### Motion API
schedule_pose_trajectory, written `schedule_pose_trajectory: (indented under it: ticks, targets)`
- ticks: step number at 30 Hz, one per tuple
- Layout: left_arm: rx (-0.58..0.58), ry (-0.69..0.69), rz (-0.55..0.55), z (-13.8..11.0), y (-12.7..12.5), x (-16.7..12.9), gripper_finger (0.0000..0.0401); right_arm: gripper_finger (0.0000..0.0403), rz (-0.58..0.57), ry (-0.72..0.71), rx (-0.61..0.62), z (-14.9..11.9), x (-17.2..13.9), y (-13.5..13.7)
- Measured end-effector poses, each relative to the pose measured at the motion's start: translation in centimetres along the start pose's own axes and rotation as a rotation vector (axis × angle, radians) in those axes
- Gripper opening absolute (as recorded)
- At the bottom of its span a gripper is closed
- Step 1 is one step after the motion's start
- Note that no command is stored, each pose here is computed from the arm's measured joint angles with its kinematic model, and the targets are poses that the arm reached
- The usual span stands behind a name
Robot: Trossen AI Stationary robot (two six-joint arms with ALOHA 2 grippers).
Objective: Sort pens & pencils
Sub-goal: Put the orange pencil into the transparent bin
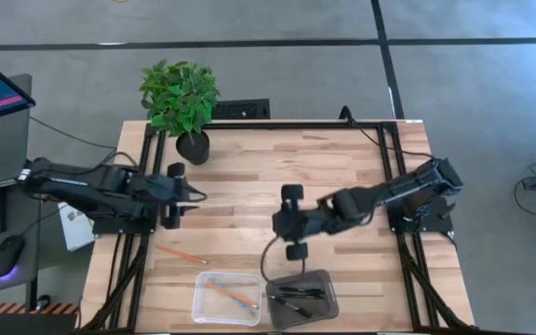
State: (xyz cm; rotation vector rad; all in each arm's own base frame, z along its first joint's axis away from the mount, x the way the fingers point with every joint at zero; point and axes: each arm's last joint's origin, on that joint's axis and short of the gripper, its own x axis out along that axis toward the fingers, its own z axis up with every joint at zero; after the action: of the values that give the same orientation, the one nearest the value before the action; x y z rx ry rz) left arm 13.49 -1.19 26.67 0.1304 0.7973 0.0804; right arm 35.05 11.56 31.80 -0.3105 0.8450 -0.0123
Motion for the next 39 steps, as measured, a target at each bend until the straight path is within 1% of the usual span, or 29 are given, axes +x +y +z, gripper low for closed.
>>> schedule_pose_trajectory:
  ticks: [5, 7, 11, 14, 17, 20, 23, 28, 32, 36, 39]
  targets:
    - [-0.011, -0.114, -0.017, -0.7, 0.2, -2.3, 0.0199, 0.0165, 0.024, -0.041, -0.028, 0.0, -0.6, -2.7]
    - [-0.014, -0.142, -0.021, -0.9, 0.3, -2.9, 0.0199, 0.0164, 0.047, -0.085, -0.034, -0.3, -0.5, -3.6]
    - [-0.031, -0.171, -0.047, -1.3, 0.4, -3.6, 0.0199, 0.0165, 0.116, -0.156, -0.018, -2.7, 0.9, -5.0]
    - [-0.043, -0.177, -0.051, -1.4, 0.5, -3.8, 0.0199, 0.0167, 0.118, -0.215, 0.038, -5.3, 1.7, -5.9]
    - [-0.043, -0.173, -0.051, -1.4, 0.4, -3.7, 0.0199, 0.0165, 0.11, -0.309, 0.082, -7.9, 2.4, -5.9]
    - [-0.042, -0.168, -0.051, -1.3, 0.4, -3.6, 0.0199, 0.0164, 0.121, -0.42, 0.11, -10.5, 3.0, -5.2]
    - [-0.04, -0.16, -0.051, -1.3, 0.4, -3.5, 0.0199, 0.0166, 0.12, -0.495, 0.147, -13.1, 3.3, -4.6]
    - [-0.037, -0.147, -0.05, -1.2, 0.3, -3.2, 0.0199, 0.0165, 0.104, -0.528, 0.213, -16.8, 4.2, -4.4]
    - [-0.036, -0.142, -0.048, -1.1, 0.3, -3.1, 0.0199, 0.0165, 0.075, -0.551, 0.234, -18.2, 4.5, -4.8]
    - [-0.036, -0.137, -0.046, -1.1, 0.3, -3.1, 0.0199, 0.0167, 0.028, -0.548, 0.213, -18.4, 4.7, -5.6]
    - [-0.042, -0.131, -0.042, -1.1, 0.3, -2.9, 0.0199, 0.0165, -0.007, -0.541, 0.248, -18.6, 4.8, -6.3]
